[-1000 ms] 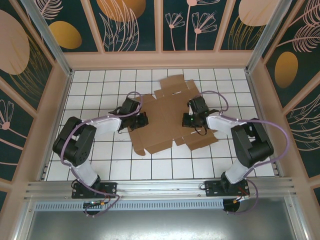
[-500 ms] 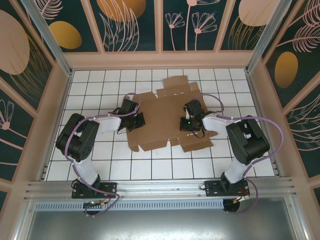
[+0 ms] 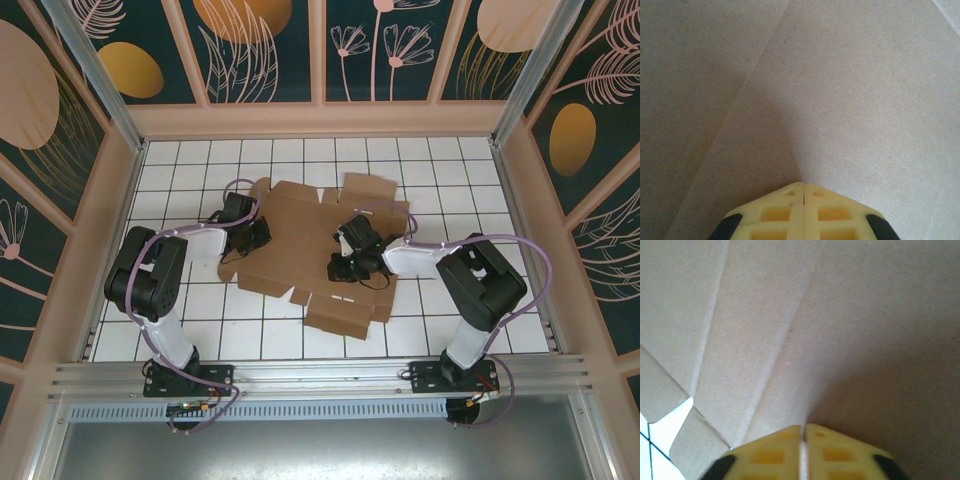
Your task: Fold the paper box
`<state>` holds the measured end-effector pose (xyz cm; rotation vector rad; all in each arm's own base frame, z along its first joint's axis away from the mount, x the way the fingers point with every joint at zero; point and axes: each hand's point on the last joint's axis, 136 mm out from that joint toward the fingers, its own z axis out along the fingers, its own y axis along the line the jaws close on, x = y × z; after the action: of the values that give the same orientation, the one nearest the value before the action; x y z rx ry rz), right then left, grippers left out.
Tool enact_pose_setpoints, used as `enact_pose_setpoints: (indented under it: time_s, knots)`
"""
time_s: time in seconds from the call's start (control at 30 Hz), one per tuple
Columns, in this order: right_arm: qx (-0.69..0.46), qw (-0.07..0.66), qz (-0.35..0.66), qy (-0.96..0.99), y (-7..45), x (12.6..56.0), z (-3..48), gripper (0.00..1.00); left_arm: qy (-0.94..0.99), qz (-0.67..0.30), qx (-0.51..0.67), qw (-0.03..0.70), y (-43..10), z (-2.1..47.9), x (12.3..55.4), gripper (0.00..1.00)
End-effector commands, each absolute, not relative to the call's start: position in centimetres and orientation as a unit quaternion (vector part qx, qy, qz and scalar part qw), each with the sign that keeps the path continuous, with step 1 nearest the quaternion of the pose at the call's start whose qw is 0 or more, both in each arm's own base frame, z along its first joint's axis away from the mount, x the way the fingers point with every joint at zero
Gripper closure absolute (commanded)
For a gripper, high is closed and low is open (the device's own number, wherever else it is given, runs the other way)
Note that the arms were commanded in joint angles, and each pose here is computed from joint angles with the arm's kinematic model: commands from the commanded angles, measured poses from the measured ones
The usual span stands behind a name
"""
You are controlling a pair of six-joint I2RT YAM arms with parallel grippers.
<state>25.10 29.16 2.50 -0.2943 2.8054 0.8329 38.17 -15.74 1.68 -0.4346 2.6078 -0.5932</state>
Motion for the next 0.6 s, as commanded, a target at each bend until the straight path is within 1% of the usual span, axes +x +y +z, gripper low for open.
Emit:
enact_pose_setpoints:
  time_s: [0.0,0.07,0.13,0.2,0.23,0.3,0.33,0.37,0.43,0.47,0.5,0.57]
  knots:
    - [-0.11,0.156,0.332,0.924,30.0,26.5,7.4,0.76,0.956,-0.183,-0.147,0.175,-14.6,1.1,36.0,1.0]
    - [-0.106,0.19,0.346,0.912,29.0,27.6,9.6,0.66,0.953,-0.205,-0.129,0.181,-15.6,2.6,36.4,1.0]
    - [-0.095,0.22,0.364,0.9,27.4,28.8,11.5,0.6,0.953,-0.21,-0.11,0.187,-16.2,3.7,36.6,1.0]
    - [-0.079,0.233,0.381,0.891,26.0,29.7,12.7,0.49,0.955,-0.209,-0.093,0.187,-16.9,4.0,36.5,1.0]
    - [-0.068,0.238,0.386,0.889,25.1,30.3,13.3,0.47,0.956,-0.212,-0.088,0.184,-17.3,4.0,36.3,1.0]
    - [-0.057,0.26,0.375,0.888,23.6,31.3,14.2,0.28,0.955,-0.222,-0.086,0.178,-17.7,3.9,36.0,1.0]
    - [-0.055,0.275,0.361,0.889,22.9,31.7,14.5,0.26,0.954,-0.225,-0.086,0.177,-17.7,3.8,35.9,1.0]
    - [-0.052,0.296,0.336,0.893,21.9,32.2,14.7,0.18,0.954,-0.229,-0.085,0.176,-17.9,3.7,35.8,1.0]
    - [-0.044,0.327,0.295,0.897,20.0,32.9,14.7,0.16,0.954,-0.233,-0.081,0.168,-18.1,3.3,35.7,1.0]
    - [-0.041,0.333,0.294,0.895,19.2,33.0,14.6,0.14,0.955,-0.234,-0.078,0.164,-18.2,3.1,35.7,1.0]
    - [-0.027,0.341,0.287,0.895,18.0,33.3,14.5,0.13,0.956,-0.235,-0.075,0.16,-18.4,2.8,35.8,1.0]
    - [0.017,0.336,0.289,0.896,15.7,33.5,13.6,0.14,0.957,-0.234,-0.074,0.152,-18.5,2.2,35.9,1.0]
